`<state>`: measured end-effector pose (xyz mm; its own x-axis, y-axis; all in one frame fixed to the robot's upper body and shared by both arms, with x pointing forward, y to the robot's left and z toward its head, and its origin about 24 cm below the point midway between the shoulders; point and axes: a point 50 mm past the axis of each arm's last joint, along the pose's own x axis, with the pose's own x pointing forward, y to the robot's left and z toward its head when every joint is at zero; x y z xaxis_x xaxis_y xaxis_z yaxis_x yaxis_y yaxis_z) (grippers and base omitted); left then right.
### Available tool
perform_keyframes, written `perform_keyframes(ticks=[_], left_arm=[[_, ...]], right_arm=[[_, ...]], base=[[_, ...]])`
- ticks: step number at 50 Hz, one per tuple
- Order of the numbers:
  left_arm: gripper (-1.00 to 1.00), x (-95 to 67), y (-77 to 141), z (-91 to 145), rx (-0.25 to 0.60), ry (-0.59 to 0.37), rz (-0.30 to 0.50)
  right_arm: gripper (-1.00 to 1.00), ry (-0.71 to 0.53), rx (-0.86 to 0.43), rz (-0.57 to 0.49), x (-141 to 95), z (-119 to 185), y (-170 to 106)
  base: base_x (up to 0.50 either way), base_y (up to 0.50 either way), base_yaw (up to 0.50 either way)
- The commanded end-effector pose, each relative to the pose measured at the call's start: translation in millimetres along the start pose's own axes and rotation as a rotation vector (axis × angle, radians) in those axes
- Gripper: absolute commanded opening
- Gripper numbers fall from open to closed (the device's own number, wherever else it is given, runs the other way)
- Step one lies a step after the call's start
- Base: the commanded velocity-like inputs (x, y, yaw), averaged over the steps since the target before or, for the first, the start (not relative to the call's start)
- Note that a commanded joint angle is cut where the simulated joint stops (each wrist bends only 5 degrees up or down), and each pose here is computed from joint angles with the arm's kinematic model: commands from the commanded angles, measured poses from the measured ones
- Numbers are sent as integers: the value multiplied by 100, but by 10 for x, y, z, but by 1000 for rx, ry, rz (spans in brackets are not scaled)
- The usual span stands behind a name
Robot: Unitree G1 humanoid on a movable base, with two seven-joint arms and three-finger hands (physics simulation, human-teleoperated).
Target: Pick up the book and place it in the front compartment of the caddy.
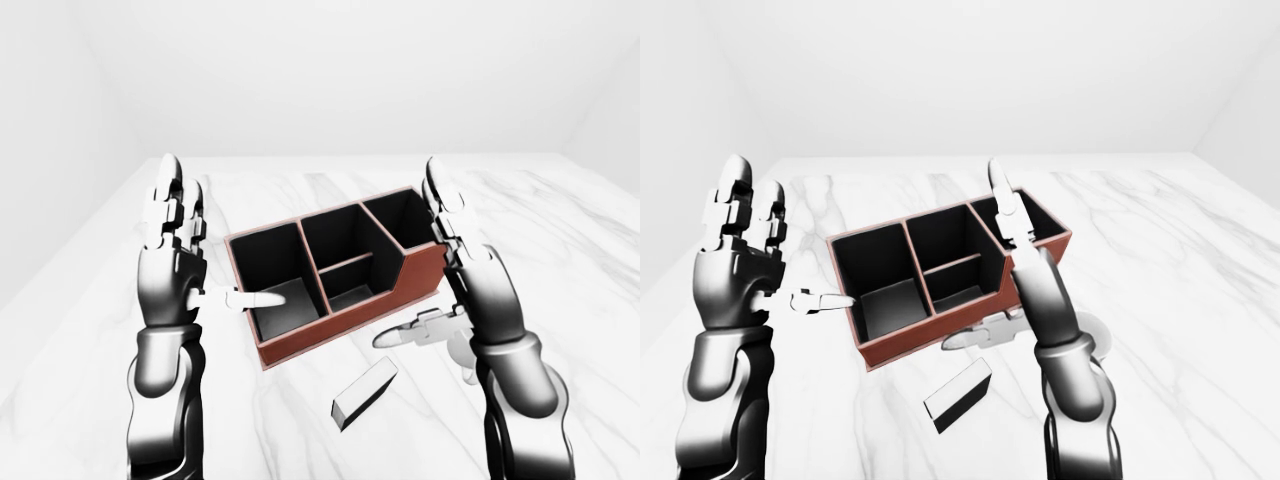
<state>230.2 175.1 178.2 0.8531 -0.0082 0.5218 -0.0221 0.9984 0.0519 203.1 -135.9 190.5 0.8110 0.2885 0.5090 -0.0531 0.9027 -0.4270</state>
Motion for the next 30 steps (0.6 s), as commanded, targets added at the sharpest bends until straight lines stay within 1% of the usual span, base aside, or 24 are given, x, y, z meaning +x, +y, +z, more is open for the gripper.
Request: perform_keyframes(ticks=[1, 6, 10, 12, 17, 30], left_arm=[[100, 1, 4, -28, 2, 12, 1], [100, -3, 0, -27, 2, 12, 0], [100, -1, 3, -41, 3, 18, 1], [100, 1, 4, -69, 2, 29, 2], [100, -4, 0, -55, 3, 25, 1], [100, -4, -1, -66, 5, 29, 0]], right_arm=[[100, 13, -75, 63, -28, 22, 14], [100, 22, -93, 87, -54, 33, 36], [100, 4, -119, 104, -66, 101, 53], [100, 11, -127, 114, -83, 102, 61], [100, 20, -158, 146, -130, 134, 66], [100, 35, -190, 175, -175, 161, 72]], base=[[0, 0, 0], [0, 0, 0], [0, 0, 0], [0, 0, 0], [0, 0, 0], [0, 0, 0]])
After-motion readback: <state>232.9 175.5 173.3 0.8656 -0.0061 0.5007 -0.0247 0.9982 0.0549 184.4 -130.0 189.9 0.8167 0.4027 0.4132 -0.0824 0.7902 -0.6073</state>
